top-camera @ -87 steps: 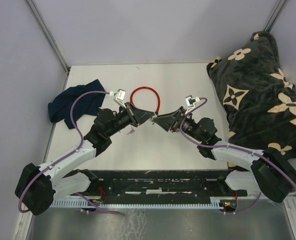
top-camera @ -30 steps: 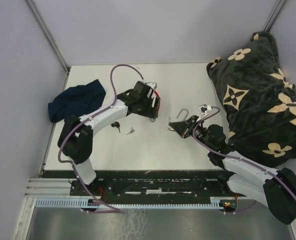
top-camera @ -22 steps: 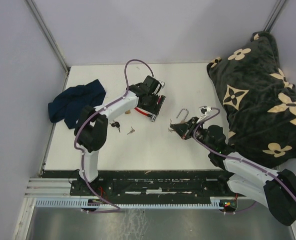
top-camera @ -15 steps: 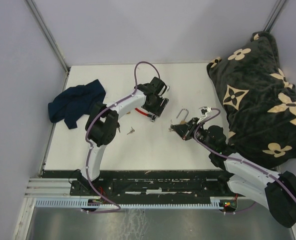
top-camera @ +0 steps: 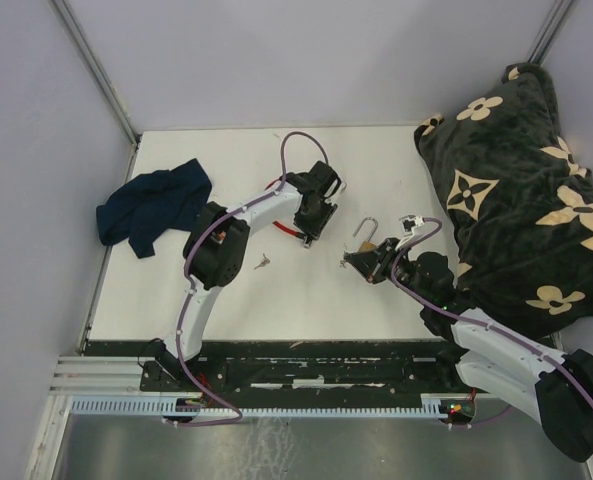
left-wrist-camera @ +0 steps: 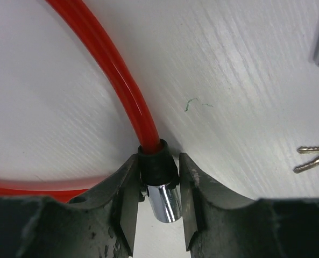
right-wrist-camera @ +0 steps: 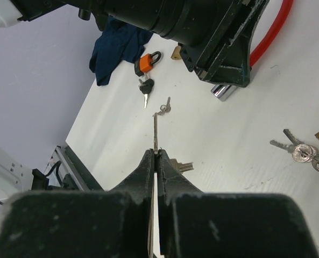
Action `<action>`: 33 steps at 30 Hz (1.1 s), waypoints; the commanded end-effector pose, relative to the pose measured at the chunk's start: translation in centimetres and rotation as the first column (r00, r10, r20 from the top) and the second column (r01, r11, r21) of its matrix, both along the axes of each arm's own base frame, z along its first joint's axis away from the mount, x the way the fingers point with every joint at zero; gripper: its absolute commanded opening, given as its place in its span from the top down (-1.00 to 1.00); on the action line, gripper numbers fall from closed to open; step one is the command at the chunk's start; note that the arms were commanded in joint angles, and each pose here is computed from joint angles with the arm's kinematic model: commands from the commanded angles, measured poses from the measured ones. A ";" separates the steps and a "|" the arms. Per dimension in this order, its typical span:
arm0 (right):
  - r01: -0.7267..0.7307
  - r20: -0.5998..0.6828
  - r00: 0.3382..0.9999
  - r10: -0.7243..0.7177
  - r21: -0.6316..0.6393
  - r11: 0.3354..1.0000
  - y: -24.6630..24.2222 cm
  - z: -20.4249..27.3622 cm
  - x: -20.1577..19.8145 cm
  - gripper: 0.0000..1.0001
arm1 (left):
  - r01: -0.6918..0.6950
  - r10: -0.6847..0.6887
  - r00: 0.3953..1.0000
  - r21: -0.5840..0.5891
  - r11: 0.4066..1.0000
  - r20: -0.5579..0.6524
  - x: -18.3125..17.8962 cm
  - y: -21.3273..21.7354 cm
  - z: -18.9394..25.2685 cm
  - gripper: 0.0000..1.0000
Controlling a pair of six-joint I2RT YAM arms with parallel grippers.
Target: Unlock with the key
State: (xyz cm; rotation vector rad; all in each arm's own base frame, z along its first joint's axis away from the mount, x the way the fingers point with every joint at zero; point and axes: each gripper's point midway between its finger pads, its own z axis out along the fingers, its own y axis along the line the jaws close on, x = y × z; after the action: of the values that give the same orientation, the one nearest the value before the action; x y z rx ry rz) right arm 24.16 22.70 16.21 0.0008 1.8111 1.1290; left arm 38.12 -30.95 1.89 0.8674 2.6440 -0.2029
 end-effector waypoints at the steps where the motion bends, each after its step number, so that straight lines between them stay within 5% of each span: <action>1: 0.022 0.036 0.999 -0.021 -0.011 1.000 -0.5 0.9 0.2 0.96 | -0.054 0.046 0.995 -0.086 0.995 -0.091 -2.9 -1.9 0.2 0.24; 11: -0.001 -0.046 0.999 -0.003 -0.093 0.996 -0.9 -0.5 -0.6 0.96 | -0.382 0.332 0.921 -0.309 0.871 -0.203 -4.7 -4.3 4.8 0.68; 17: -0.004 -0.069 0.998 -0.003 -0.104 0.995 -0.9 -1.2 -0.7 0.96 | -0.501 0.464 0.865 -0.262 0.825 -0.192 -5.1 -4.1 3.4 0.53; 21: -0.006 -0.078 0.997 -0.003 -0.114 0.993 -0.9 -1.5 -0.7 0.96 | -0.484 0.460 0.873 -0.178 0.857 -0.160 -5.9 -3.7 1.3 0.41; 27: 0.002 -0.086 0.996 -0.014 -0.127 0.992 -1.3 -1.9 -0.9 0.96 | -0.401 0.398 0.916 -0.058 0.914 -0.048 -6.2 -2.9 1.2 -0.04; 33: 0.001 -0.097 0.995 -0.014 -0.132 0.991 -1.3 -2.2 -0.9 0.96 | -0.329 0.330 0.943 0.031 0.944 -0.048 -7.7 -2.5 -0.4 -0.14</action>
State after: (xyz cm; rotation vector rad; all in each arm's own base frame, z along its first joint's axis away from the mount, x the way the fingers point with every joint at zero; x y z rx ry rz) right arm 22.13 21.14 11.41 -0.0035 2.0488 1.0130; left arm 30.75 -34.24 2.13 0.3124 2.7901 -0.2207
